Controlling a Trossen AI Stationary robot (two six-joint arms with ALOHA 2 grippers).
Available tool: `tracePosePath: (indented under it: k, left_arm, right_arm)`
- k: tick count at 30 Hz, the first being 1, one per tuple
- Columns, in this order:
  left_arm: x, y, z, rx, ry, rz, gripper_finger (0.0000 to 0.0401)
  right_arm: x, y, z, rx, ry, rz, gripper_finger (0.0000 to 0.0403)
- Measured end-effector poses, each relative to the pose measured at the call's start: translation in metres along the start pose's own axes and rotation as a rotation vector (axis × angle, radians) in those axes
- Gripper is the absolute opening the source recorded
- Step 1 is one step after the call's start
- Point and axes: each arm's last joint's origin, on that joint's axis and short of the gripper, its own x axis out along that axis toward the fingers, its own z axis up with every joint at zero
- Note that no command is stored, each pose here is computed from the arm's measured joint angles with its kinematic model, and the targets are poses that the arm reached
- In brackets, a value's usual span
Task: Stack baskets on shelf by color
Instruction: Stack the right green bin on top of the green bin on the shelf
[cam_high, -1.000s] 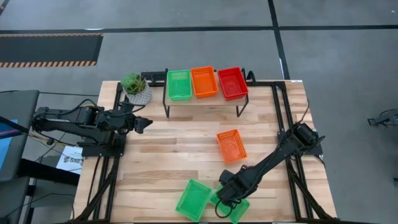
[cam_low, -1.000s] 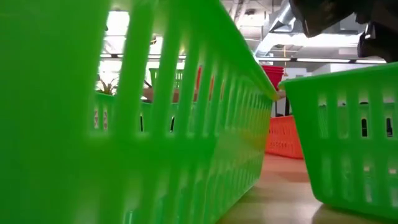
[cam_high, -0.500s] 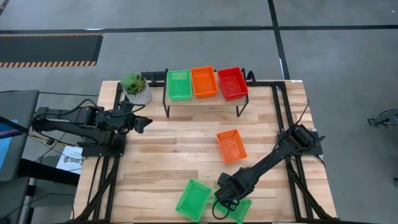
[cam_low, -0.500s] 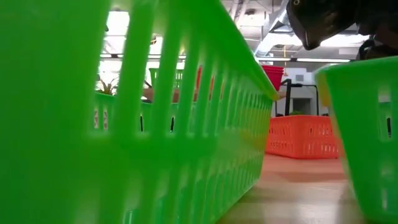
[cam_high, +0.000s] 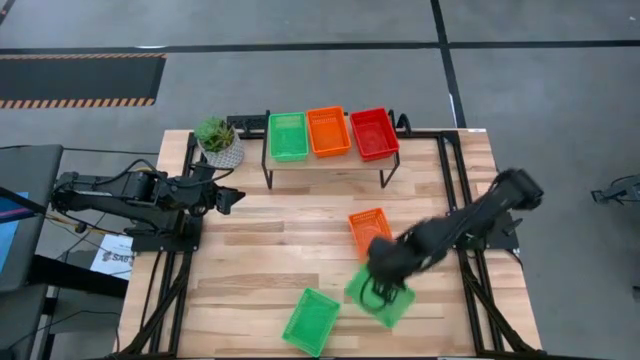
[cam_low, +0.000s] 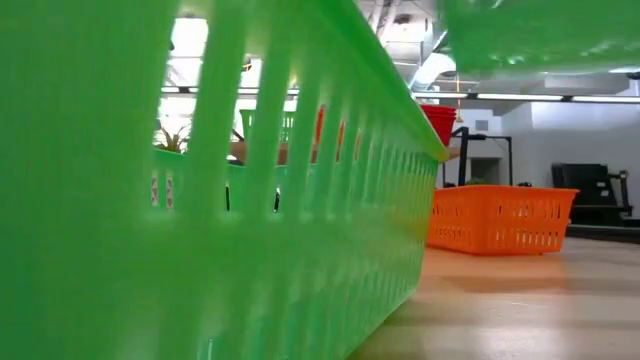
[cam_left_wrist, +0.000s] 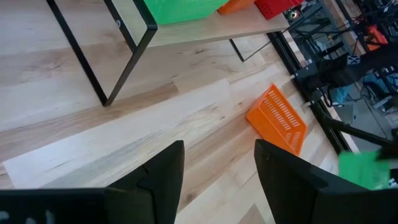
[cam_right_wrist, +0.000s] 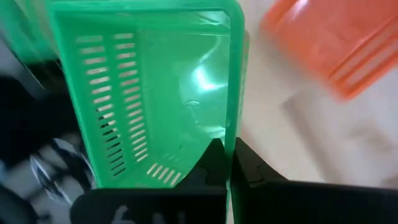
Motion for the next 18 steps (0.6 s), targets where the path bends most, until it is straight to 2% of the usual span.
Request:
tracePosePath:
  k: [8,14,18]
  left_arm:
    - [0.0,0.0,0.0,0.0,0.0,0.0,0.0183]
    - [0.0,0.0,0.0,-0.007,0.002,-0.001,0.0183]
    - [0.0,0.0,0.0,-0.011,-0.004,0.002,0.0183]
  right_arm:
    - [-0.097,-0.066,0.057,0.193,-0.486,0.22,0.0002]
    - [-0.144,-0.107,0.112,0.259,-0.815,0.298,0.0002]
    - [-0.156,-0.137,0.153,0.357,-0.913,0.307,0.0002]
